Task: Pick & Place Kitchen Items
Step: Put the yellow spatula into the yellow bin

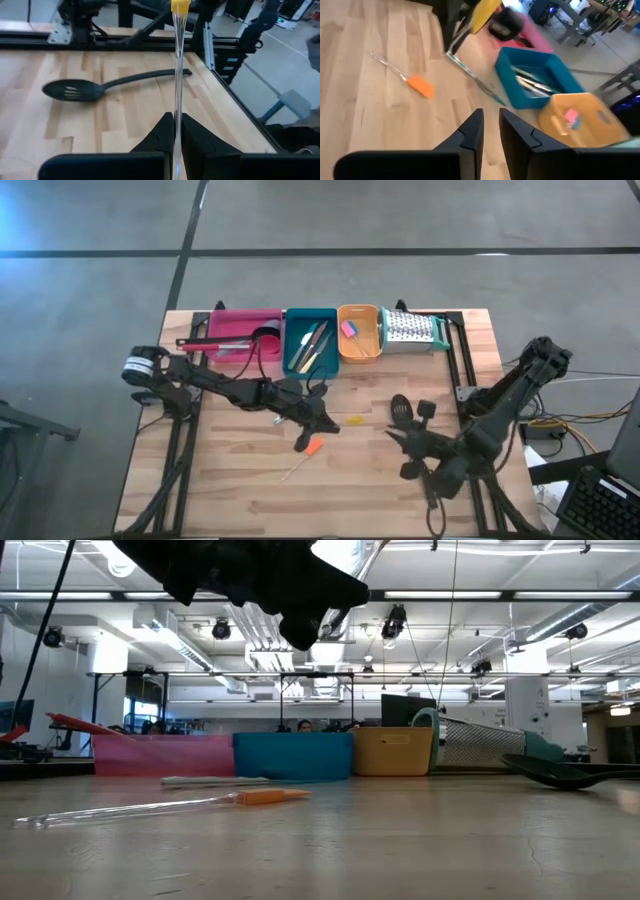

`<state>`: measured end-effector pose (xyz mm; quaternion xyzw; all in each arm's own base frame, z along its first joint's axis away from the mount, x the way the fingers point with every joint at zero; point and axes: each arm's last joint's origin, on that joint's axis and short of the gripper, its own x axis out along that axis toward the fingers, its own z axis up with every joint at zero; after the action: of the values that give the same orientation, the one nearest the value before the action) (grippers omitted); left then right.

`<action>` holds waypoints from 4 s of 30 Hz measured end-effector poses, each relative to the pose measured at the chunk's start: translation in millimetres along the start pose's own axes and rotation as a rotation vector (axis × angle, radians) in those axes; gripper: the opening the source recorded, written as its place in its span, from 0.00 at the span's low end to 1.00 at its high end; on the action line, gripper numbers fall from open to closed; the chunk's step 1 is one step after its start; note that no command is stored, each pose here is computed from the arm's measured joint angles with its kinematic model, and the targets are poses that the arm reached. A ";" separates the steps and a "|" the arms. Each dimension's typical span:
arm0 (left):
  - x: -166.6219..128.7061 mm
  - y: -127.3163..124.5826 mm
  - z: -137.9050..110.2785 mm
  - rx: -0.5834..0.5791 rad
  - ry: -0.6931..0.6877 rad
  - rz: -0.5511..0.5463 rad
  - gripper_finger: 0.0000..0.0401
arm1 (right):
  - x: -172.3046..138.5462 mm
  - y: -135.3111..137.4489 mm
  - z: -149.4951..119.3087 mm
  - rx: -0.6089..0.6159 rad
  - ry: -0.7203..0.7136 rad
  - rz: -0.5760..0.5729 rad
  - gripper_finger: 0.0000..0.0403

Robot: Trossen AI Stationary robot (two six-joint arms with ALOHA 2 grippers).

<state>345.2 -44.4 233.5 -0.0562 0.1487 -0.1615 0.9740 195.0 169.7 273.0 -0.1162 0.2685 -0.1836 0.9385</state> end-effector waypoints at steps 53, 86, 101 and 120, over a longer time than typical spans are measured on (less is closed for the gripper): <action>1.0 -3.0 0.9 0.052 -0.004 0.026 0.04 | 109.4 14.1 -21.5 0.320 -0.445 0.156 0.34; -16.5 -9.4 15.3 0.039 0.004 0.048 0.26 | 108.5 -8.3 8.8 0.134 -0.449 0.101 0.02; -88.7 -48.5 12.4 0.072 0.039 0.706 0.30 | 125.2 -97.1 50.7 0.062 -0.051 -0.213 0.02; -105.7 -58.0 9.5 0.058 -0.003 0.682 0.30 | 223.6 -261.0 55.5 0.282 0.509 -0.268 0.02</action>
<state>235.4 -63.4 280.3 0.0244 0.1528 0.1691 0.9734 328.0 -151.0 298.5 0.0302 0.4488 -0.3641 0.8155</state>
